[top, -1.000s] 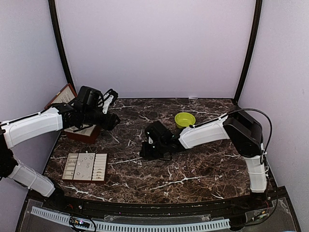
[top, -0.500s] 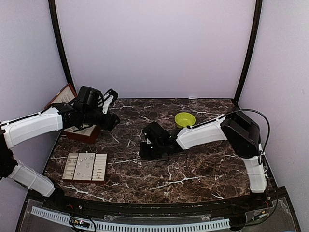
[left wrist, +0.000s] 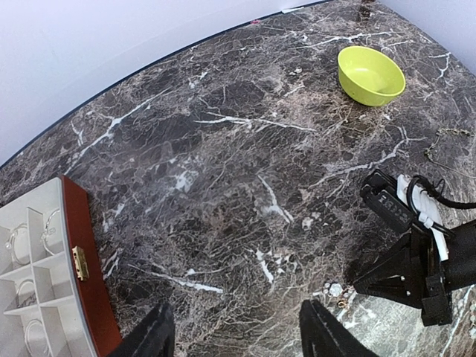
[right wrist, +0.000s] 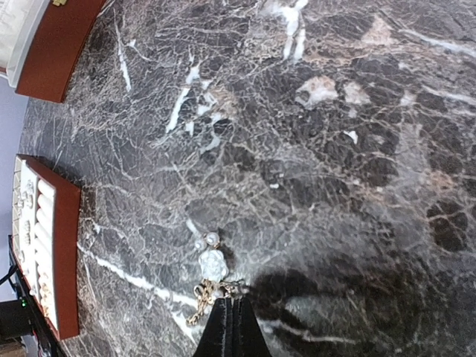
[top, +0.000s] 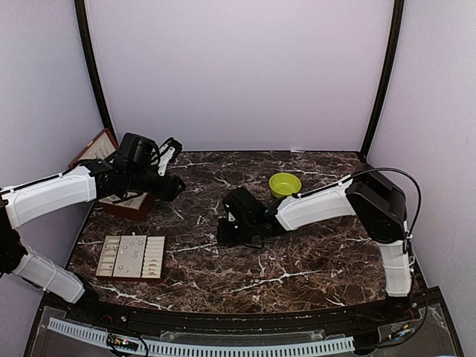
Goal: Organize the mixed jewelry
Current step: Pick up the bracelet from the center of the board, then pass from the right arm to the left
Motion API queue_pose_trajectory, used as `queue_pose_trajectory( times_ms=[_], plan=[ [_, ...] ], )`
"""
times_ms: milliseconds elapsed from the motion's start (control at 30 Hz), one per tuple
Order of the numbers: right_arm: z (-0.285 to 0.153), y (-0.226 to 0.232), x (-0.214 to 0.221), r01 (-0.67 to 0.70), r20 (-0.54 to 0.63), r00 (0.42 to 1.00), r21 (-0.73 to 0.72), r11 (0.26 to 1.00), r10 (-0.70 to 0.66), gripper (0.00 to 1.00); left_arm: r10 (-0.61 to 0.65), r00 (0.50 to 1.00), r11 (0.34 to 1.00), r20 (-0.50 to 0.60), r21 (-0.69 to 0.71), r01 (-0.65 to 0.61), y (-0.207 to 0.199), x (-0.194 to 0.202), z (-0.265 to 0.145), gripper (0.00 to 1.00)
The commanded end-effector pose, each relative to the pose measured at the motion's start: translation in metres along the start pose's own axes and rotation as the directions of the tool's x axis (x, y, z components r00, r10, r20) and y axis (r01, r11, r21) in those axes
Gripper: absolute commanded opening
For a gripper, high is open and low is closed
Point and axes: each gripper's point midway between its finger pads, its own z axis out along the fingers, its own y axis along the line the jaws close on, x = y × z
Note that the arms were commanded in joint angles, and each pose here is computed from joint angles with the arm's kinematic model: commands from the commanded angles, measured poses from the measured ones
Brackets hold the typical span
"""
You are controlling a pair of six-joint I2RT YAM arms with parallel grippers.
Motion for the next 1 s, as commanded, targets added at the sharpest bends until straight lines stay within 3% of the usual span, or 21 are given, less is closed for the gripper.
queue_pose_trajectory(
  times_ms=[0, 167, 333, 500, 633, 767, 967],
  plan=[
    [-0.035, 0.029, -0.02, 0.051, 0.081, 0.996, -0.068, 0.996, -0.046, 0.0, -0.014, 0.999, 0.999, 0.045, 0.053, 0.012, -0.008, -0.005, -0.009, 0.6],
    [-0.065, 0.036, -0.034, 0.085, 0.144, 0.987, -0.07, 0.994, -0.074, 0.0, 0.005, 0.992, 0.987, 0.123, 0.157, -0.024, -0.026, -0.016, -0.022, 0.62],
    [-0.091, 0.032, -0.038, 0.106, 0.157, 0.983, -0.049, 0.993, -0.097, 0.0, 0.045, 0.96, 0.943, 0.277, 0.304, -0.132, -0.054, -0.03, -0.052, 0.67],
    [-0.122, 0.038, -0.042, 0.132, 0.17, 0.978, -0.058, 0.99, -0.121, 0.0, 0.062, 0.89, 0.836, 0.452, 0.464, -0.294, -0.091, -0.032, -0.09, 0.75],
    [-0.149, 0.049, -0.045, 0.154, 0.181, 0.974, -0.091, 0.984, -0.135, 0.0, 0.053, 0.833, 0.766, 0.55, 0.513, -0.387, -0.108, -0.027, -0.108, 0.78],
    [-0.17, 0.059, -0.049, 0.175, 0.191, 0.97, -0.12, 0.977, -0.151, 0.0, 0.037, 0.819, 0.741, 0.573, 0.534, -0.407, -0.114, -0.025, -0.11, 0.78],
    [-0.195, 0.079, -0.05, 0.2, 0.196, 0.967, -0.201, 0.959, -0.161, 0.0, 0.012, 0.835, 0.69, 0.55, 0.6, -0.406, -0.133, -0.023, -0.103, 0.77]
  ],
)
